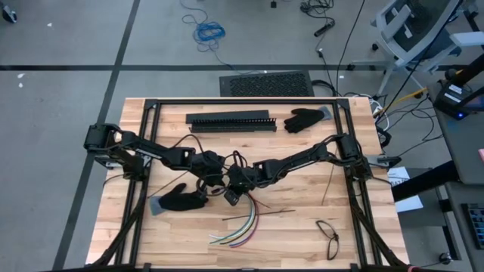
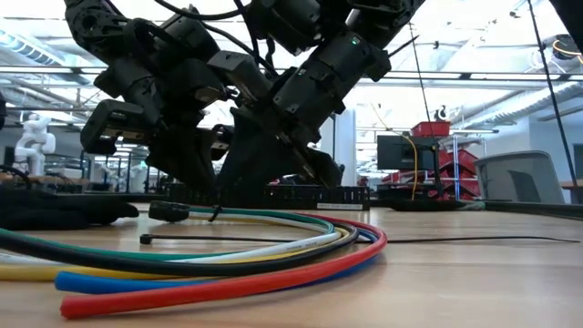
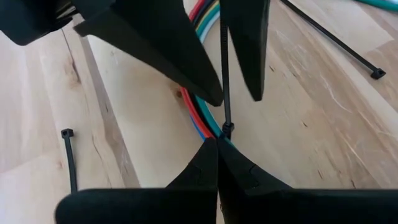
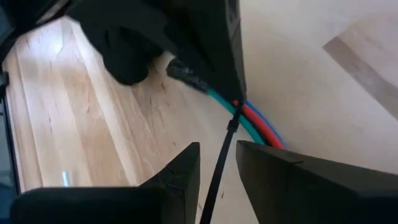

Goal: Ziptie cables
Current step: Wrap the cable wires using a zip tie

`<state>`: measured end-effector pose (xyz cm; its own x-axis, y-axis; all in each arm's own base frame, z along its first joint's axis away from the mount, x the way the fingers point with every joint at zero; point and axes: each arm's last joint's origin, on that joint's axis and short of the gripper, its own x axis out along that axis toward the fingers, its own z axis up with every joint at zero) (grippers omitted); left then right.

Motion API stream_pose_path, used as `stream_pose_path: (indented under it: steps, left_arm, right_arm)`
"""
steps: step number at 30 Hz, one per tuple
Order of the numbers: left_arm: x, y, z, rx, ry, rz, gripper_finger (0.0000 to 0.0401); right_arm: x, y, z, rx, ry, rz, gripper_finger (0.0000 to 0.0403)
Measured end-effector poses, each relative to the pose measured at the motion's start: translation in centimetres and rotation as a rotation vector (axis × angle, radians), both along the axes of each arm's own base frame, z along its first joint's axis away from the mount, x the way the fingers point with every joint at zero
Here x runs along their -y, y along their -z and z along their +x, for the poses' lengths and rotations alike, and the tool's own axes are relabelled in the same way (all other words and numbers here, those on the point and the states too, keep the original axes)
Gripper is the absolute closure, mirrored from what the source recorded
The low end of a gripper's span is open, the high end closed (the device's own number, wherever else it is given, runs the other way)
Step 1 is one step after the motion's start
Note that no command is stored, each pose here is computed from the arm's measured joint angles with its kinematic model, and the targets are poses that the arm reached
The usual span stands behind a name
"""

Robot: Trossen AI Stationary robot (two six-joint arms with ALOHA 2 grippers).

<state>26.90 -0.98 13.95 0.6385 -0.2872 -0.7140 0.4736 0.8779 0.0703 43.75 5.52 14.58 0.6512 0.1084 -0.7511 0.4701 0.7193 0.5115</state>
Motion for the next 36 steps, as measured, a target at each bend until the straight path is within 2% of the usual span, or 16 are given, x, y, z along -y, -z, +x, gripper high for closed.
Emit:
stream_pose_path:
  steps: [12, 15, 20, 27, 29, 33, 36]
  left_arm:
    - [0.0, 0.0, 0.0, 0.004, -0.002, -0.002, 0.0401]
    - [0.0, 0.0, 0.0, 0.004, -0.001, -0.002, 0.0401]
    - [0.0, 0.0, 0.0, 0.004, 0.0, -0.001, 0.0401]
    - [0.0, 0.0, 0.0, 0.001, -0.001, -0.001, 0.0401]
    - [-0.1, 0.0, 0.0, 0.005, -0.013, 0.028, 0.0401]
    - [-0.8, 0.0, 0.1, 0.032, -0.037, 0.19, 0.0401]
    - [-1.5, -0.1, 0.3, 0.058, -0.035, 0.18, 0.0401]
  right_arm:
    - [1.0, 0.2, -0.1, -0.024, 0.044, -0.013, 0.0306]
    - [1.0, 0.2, -0.1, -0.031, 0.032, -0.02, 0.0326]
    - [1.1, 0.2, -0.1, -0.033, 0.043, -0.014, 0.0393]
    - [1.2, 0.3, -0.1, -0.036, 0.055, -0.003, 0.0401]
    - [1.2, 0.3, -0.1, -0.034, 0.051, 0.002, 0.0402]
    - [0.8, 0.3, -0.1, -0.03, 0.033, 0.015, 0.0402]
    - [0.6, 0.2, 0.0, -0.022, 0.018, 0.028, 0.0402]
